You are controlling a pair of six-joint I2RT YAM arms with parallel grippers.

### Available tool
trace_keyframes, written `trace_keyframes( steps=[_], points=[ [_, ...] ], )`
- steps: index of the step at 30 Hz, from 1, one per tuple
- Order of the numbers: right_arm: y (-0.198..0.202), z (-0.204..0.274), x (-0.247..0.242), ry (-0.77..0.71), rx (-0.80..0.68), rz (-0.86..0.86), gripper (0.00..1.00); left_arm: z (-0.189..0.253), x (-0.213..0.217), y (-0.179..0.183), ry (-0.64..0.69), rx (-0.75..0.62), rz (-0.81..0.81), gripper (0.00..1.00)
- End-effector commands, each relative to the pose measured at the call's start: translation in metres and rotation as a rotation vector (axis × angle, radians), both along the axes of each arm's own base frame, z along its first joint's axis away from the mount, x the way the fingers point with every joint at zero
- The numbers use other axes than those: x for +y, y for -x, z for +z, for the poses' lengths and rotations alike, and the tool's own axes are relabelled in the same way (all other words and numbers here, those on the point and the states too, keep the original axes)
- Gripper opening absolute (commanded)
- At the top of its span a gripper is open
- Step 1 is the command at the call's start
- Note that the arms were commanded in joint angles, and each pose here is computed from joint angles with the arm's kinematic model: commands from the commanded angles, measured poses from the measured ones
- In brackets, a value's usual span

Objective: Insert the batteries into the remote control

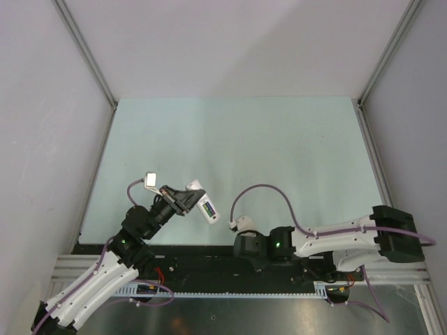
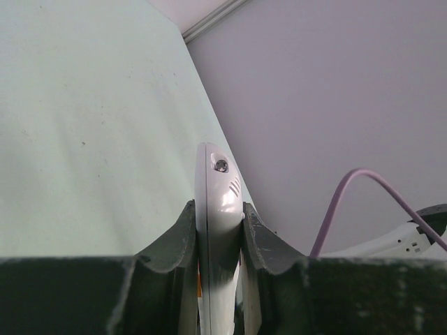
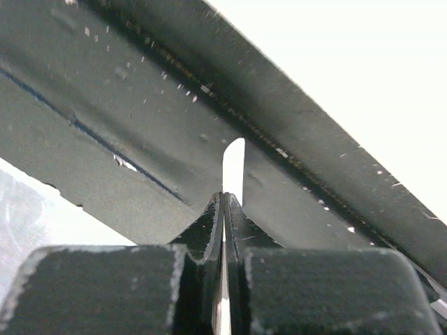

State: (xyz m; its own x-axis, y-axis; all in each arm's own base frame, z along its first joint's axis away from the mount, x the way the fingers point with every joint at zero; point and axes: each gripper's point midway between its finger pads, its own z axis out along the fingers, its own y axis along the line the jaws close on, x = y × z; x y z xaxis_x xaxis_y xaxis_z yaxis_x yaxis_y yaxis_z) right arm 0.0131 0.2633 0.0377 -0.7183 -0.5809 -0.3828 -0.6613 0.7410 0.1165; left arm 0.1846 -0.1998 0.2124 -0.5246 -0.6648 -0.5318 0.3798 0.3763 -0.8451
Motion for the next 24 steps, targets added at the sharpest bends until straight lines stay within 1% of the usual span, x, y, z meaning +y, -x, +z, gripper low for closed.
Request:
trace_keyframes(
  steps=[1,2,3,5,6,7,8,9,10,11,12,13,14,15,16,17,18,19,21,22,24],
  points=[
    [-0.031,0.033,0.0,-0.111,-0.047,-0.134,0.0,0.028,0.003,-0.001,0.033,-0.071,0.019,0.0],
    [-0.038,0.041,0.003,-0.142,-0.057,-0.151,0.0,0.031,0.003,-0.001,0.037,-0.075,0.02,0.0],
    [-0.055,0.051,0.003,-0.178,-0.072,-0.202,0.0,0.032,0.004,-0.001,0.037,-0.077,0.021,0.0],
    [-0.081,0.079,0.016,-0.311,-0.102,-0.251,0.0,0.035,0.004,-0.001,0.042,-0.084,0.021,0.0],
    [-0.108,0.088,0.014,-0.361,-0.098,-0.331,0.0,0.037,0.004,0.0,0.045,-0.088,0.021,0.0],
    [-0.126,0.104,0.025,-0.457,-0.112,-0.359,0.0,0.038,0.008,-0.004,0.047,-0.09,0.047,0.0],
    [-0.145,0.11,0.025,-0.496,-0.124,-0.392,0.0,0.04,0.008,-0.004,0.048,-0.093,0.052,0.0],
    [-0.155,0.115,0.03,-0.544,-0.101,-0.4,0.0,0.042,0.01,-0.004,0.053,-0.099,0.058,0.0],
    [-0.19,0.129,0.028,-0.629,-0.134,-0.467,0.0,0.043,0.01,-0.004,0.056,-0.101,0.061,0.0],
    [-0.196,0.134,0.035,-0.679,-0.101,-0.448,0.0,0.046,0.01,-0.005,0.056,-0.105,0.063,0.0],
    [-0.207,0.129,0.04,-0.694,-0.089,-0.444,0.0,0.048,0.01,-0.005,0.055,-0.109,0.063,0.0],
    [-0.232,0.142,0.042,-0.769,-0.13,-0.453,0.0,0.048,0.01,-0.006,0.045,-0.109,0.064,0.0],
    [-0.239,0.142,0.045,-0.794,-0.118,-0.437,0.0,0.054,0.01,-0.006,0.047,-0.121,0.064,0.0],
    [-0.252,0.123,0.047,-0.775,-0.075,-0.451,0.0,0.054,0.009,-0.006,0.043,-0.121,0.062,0.0],
    [-0.264,0.129,0.052,-0.841,-0.075,-0.428,0.0,0.054,0.008,-0.007,0.032,-0.12,0.061,0.0],
    [-0.276,0.124,0.048,-0.868,-0.03,-0.423,0.0,0.058,0.008,-0.007,0.033,-0.127,0.06,0.0],
    [-0.285,0.107,0.048,-0.858,-0.005,-0.431,0.0,0.059,0.007,-0.008,0.026,-0.13,0.06,0.0],
    [-0.294,0.105,0.05,-0.877,-0.015,-0.417,0.0,0.059,0.007,-0.008,0.025,-0.132,0.057,0.0],
    [-0.312,0.099,0.045,-0.873,-0.013,-0.423,0.0,0.059,0.006,-0.009,0.017,-0.134,0.058,0.0],
    [-0.318,0.081,0.043,-0.832,0.003,-0.436,0.0,0.06,0.006,-0.009,0.018,-0.139,0.058,0.0],
    [-0.327,0.073,0.041,-0.808,0.004,-0.439,0.0,0.058,0.007,-0.009,0.015,-0.139,0.061,0.0]
  ],
)
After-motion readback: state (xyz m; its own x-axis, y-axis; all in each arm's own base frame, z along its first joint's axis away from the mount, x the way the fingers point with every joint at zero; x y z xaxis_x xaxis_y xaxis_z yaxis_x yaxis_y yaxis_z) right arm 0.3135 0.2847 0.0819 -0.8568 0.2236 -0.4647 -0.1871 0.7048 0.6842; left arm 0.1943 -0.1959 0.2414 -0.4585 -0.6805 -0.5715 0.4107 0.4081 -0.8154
